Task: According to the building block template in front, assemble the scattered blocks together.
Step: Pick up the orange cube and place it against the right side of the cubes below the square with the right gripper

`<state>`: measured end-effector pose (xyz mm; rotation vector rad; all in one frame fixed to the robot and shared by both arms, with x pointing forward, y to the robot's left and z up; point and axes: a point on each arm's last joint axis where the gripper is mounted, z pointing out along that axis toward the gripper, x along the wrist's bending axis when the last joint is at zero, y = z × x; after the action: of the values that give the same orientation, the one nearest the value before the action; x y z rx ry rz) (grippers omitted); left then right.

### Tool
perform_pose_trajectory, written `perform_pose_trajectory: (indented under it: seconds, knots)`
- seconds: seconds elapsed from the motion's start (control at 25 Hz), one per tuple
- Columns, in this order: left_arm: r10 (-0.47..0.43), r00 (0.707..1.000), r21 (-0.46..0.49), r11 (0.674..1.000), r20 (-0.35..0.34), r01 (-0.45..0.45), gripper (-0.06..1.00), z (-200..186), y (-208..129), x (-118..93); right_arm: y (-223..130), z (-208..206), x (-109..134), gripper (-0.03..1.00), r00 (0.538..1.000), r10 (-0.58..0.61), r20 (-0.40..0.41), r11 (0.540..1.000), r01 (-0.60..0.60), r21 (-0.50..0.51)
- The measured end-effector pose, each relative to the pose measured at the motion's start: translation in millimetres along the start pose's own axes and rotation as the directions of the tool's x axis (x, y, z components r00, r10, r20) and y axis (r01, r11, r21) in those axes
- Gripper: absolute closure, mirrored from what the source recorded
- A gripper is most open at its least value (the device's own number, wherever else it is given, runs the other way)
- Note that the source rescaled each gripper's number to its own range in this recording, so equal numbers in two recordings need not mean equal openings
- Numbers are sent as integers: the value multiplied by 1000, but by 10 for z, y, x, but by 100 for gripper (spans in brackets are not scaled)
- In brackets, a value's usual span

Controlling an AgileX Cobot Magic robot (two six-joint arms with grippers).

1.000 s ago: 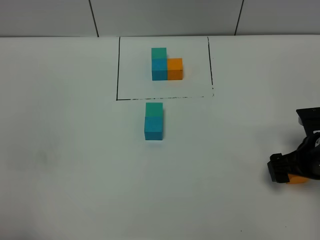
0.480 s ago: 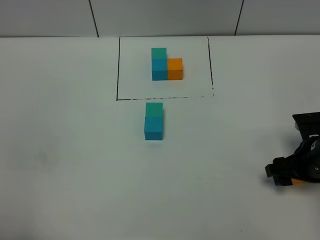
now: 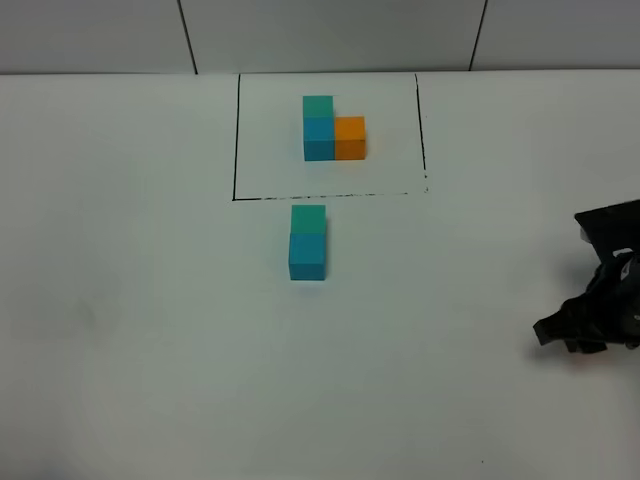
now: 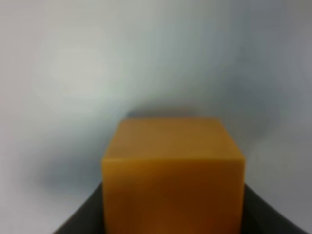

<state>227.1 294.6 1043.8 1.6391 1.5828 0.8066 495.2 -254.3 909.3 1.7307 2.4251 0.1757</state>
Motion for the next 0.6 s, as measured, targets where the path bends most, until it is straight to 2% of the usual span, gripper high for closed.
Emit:
perform_pose_trajectory:
  seconds: [0.08, 0.12, 0.2, 0.28, 0.32, 0.4, 0.6]
  knots:
    - [0, 1000, 0, 1000, 0, 0, 28, 0, 0, 0, 158, -118, 64, 94, 983, -185, -5, 983, 185, 7]
    - [0, 1000, 0, 1000, 0, 0, 28, 0, 0, 0, 248, -197, 118, 94, 954, -300, -10, 954, 301, 13]
    - [0, 1000, 0, 1000, 0, 0, 28, 0, 0, 0, 421, -342, 234, 94, 854, -521, -21, 854, 521, 13]
    - [0, 1000, 0, 1000, 0, 0, 28, 0, 0, 0, 638, -474, 384, 94, 735, -677, -30, 735, 678, 5]
    - [0, 1000, 0, 1000, 0, 0, 28, 0, 0, 0, 727, -486, 466, 94, 678, -734, -43, 678, 735, 12]
    - [0, 1000, 0, 1000, 0, 0, 28, 0, 0, 0, 959, -491, 636, 94, 598, -799, -52, 599, 801, 8]
    - [0, 1000, 0, 1000, 0, 0, 28, 0, 0, 0, 1409, -299, 1080, 94, 467, -883, -52, 467, 884, 18]
